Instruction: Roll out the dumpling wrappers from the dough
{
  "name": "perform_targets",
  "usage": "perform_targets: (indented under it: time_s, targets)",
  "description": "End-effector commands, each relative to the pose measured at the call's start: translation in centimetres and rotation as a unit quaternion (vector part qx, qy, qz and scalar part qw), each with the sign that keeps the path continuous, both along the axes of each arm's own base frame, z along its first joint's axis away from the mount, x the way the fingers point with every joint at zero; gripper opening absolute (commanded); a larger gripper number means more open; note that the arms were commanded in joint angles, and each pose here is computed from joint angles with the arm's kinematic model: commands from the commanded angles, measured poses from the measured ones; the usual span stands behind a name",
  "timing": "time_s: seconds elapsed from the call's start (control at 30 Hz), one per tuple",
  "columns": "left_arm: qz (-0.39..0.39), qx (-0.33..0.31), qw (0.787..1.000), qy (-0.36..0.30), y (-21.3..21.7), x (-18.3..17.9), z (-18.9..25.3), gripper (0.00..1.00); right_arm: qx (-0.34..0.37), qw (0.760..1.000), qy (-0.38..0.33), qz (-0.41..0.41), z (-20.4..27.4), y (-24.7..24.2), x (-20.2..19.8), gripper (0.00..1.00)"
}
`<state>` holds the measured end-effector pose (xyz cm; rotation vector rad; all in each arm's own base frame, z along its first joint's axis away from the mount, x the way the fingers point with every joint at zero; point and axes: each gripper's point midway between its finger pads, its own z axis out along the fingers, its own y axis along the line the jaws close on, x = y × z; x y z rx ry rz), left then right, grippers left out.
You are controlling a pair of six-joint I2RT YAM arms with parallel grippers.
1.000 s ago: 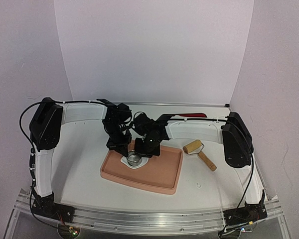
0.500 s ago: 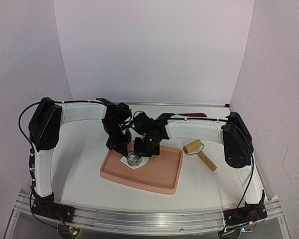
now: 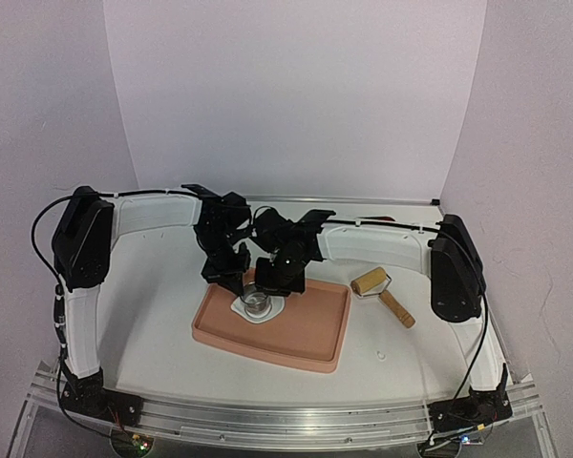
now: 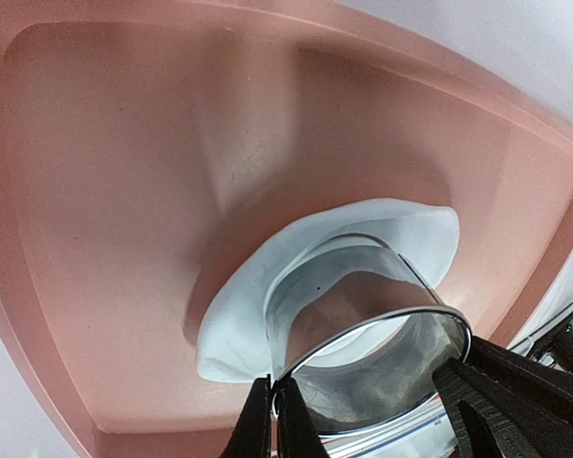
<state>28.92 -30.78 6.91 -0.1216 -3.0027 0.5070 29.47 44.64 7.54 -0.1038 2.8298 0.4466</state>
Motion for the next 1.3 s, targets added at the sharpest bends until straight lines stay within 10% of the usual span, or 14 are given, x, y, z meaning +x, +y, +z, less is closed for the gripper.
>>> perform_targets:
  time_s: [0.0, 0.57, 0.9, 1.27]
  targets:
    - [0.023, -0.02, 0.997, -0.071, -0.1, 2.9, 4.2, 0.0, 0.012, 1.0, 0.002, 0.019, 3.1, 0.6, -1.4, 0.09]
    - [0.092, 0.019, 0.987, -0.133, 6.5, 1.9, 10.2, 0.0, 0.074, 0.995, -0.059, -0.011, 12.9, -1.6, 1.7, 0.26]
    - [0.212, 0.063, 0.971, -0.09, 18.4, -0.9, 6.8, 0.0, 0.036, 0.999, -0.031, -0.024, 10.5, -6.4, 1.3, 0.38]
    - [0.266, 0.056, 0.962, -0.034, 21.4, -3.0, 1.6, 0.0, 0.065, 0.998, 0.013, -0.002, 7.8, -5.3, 0.6, 0.42]
